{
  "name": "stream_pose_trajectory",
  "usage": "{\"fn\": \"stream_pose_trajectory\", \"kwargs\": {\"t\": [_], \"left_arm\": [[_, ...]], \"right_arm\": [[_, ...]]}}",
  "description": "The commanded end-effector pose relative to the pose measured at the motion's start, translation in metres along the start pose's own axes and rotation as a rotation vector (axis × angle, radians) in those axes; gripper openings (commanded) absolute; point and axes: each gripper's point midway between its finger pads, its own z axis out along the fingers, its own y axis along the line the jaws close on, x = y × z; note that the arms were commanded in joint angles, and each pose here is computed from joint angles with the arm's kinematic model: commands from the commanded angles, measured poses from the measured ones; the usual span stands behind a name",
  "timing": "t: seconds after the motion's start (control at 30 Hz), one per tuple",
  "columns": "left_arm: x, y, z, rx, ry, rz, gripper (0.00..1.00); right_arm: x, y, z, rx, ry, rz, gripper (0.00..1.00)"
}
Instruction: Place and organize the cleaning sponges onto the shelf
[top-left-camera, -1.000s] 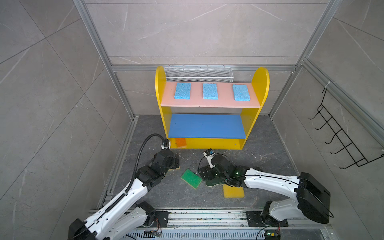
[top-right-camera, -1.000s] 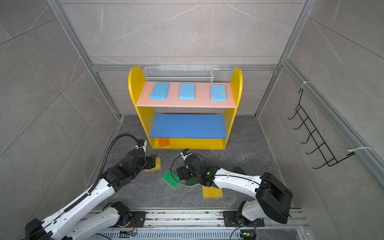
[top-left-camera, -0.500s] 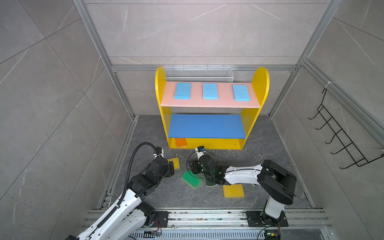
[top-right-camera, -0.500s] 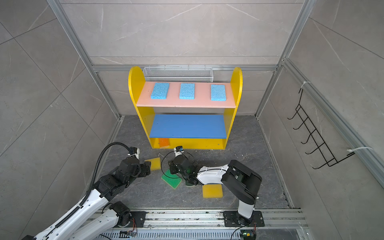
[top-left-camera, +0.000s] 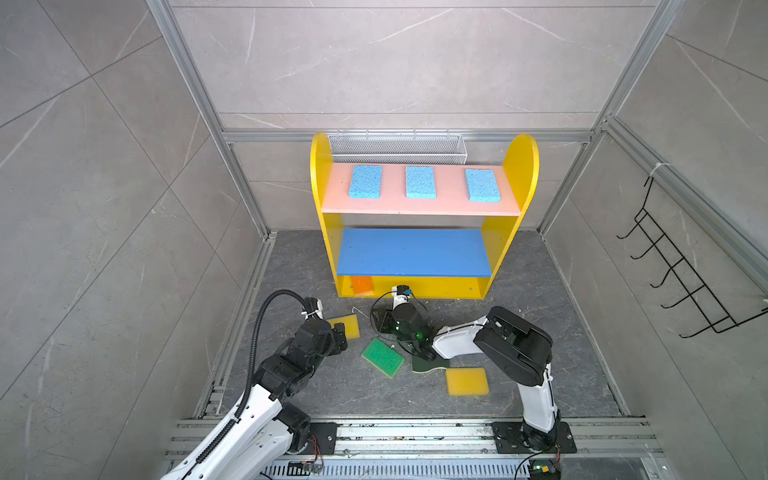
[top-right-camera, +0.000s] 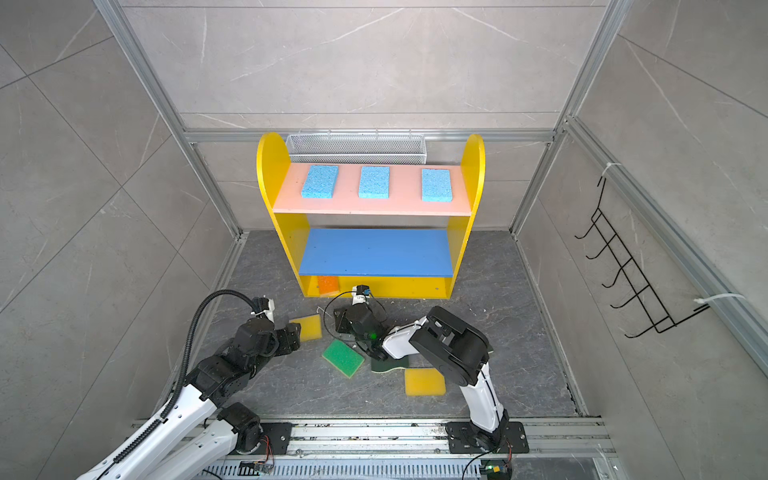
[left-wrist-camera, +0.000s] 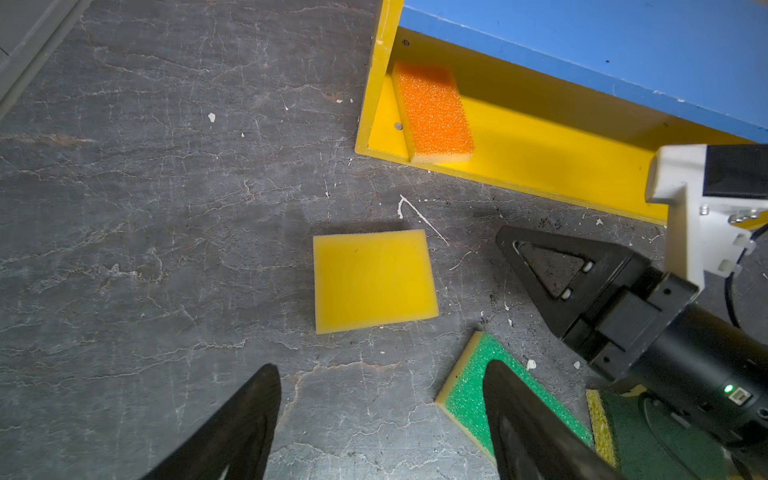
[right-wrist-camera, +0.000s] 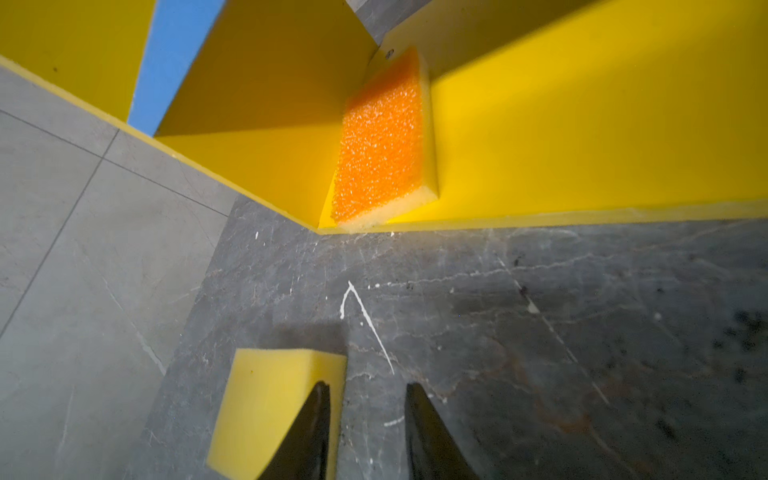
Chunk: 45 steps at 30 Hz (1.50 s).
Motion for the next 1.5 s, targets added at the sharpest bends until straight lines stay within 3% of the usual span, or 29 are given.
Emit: {"fn": "stream_pose_trajectory", "kwargs": {"t": [0.0,0.23,0.43,0.97,1.47], "left_arm": [[-0.008,-0.006,0.002,0.027,-0.029,-0.042,0.79],[-0.010,-0.009,0.007,0.039,-0.039,-0.035,0.79],[-0.011,-0.009,0.004,0.050,-0.056,-0.039,0.78],[-0.013,-0.003,-0.003,0.045,-0.099,-0.044,0.78],[-0.008,0.001,0.001,0.039,-0.105,-0.055,0.78]], "right_arm": [[-0.017,0.008,0.012,-0.044,-0.066,0.039,0.34],[-0.025,-0.004,0.031,-0.024,-0.113,0.018,0.40],[-0.032,-0.007,0.040,-0.004,-0.139,-0.028,0.40],[-0.048,-0.033,0.061,0.033,-0.197,-0.015,0.41],[-0.047,-0.027,0.064,-0.067,-0.229,0.014,0.41]]}}
